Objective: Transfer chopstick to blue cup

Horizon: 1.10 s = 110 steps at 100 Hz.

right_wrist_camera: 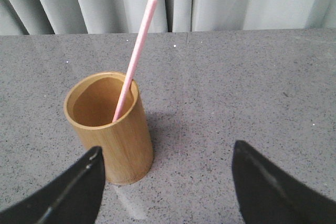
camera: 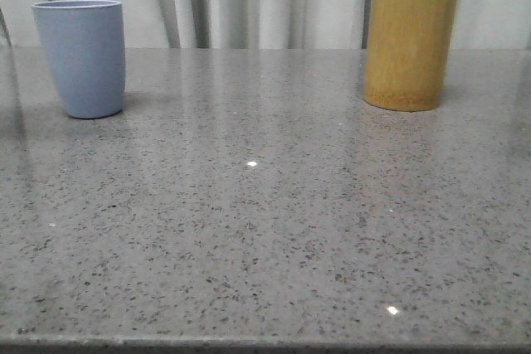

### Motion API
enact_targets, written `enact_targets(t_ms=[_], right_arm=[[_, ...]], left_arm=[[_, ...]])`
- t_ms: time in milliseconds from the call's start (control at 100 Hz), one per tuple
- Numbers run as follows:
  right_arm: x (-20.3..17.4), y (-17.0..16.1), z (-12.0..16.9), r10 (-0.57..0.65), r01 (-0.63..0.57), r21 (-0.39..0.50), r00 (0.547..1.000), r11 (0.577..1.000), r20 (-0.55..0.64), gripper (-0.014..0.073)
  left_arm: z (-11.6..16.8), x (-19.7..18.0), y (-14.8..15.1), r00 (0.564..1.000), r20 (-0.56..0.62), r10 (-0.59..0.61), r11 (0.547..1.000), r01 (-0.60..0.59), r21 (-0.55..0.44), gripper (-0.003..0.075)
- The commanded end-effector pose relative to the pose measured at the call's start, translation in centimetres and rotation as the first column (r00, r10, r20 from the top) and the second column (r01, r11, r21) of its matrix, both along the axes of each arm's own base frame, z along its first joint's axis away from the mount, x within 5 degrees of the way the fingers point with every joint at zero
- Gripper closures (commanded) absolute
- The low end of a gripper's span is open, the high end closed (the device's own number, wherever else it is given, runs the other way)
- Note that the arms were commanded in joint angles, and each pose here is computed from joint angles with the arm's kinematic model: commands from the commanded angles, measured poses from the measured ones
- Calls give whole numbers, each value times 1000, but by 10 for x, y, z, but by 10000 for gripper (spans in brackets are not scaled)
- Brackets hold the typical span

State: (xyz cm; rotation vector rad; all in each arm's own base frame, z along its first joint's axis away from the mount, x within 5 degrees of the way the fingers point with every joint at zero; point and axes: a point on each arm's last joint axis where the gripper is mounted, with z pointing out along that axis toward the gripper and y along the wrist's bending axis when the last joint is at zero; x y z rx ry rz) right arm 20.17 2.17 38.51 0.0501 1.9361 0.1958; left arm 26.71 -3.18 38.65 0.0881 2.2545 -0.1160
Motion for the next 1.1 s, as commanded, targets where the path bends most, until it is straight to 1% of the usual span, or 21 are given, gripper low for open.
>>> enact_targets(t_ms=[0, 110, 240, 330, 410, 630, 860, 1010, 1090], right_arm=[[-1, 0, 21, -2, 1, 8, 993, 1000, 120, 77], [-1, 0, 21, -2, 1, 8, 993, 1000, 120, 77], [-1, 0, 21, -2, 1, 8, 993, 1000, 120, 77], [-1, 0, 21, -2, 1, 8, 993, 1000, 120, 77], [-1, 0, 21, -2, 1, 8, 993, 1000, 120, 77], [-1, 0, 21, -2, 1, 8, 993, 1000, 120, 77], [-1, 0, 21, -2, 1, 8, 993, 1000, 120, 77], [-1, 0, 21, -2, 1, 8, 993, 1000, 120, 77], [-1, 0, 21, -2, 1, 8, 993, 1000, 120, 77]], left_arm=[[16, 16, -5, 1000, 8, -7, 1000, 7, -16, 272], [13, 43, -9, 998, -66, -16, 1000, 15, -8, 272], [9, 64, -14, 990, -133, -45, 999, 45, -7, 272], [11, 77, -19, 986, -142, -89, 996, 85, -30, 272], [8, 86, -21, 980, -175, -97, 995, 92, -33, 272], [-6, 103, -25, 951, -287, -118, 993, 112, -37, 272], [-17, 108, -40, 931, -325, -168, 985, 170, -23, 274], [-26, 113, -43, 917, -359, -175, 984, 176, -30, 316], [-29, 114, -43, 906, -383, -178, 983, 179, -33, 363]])
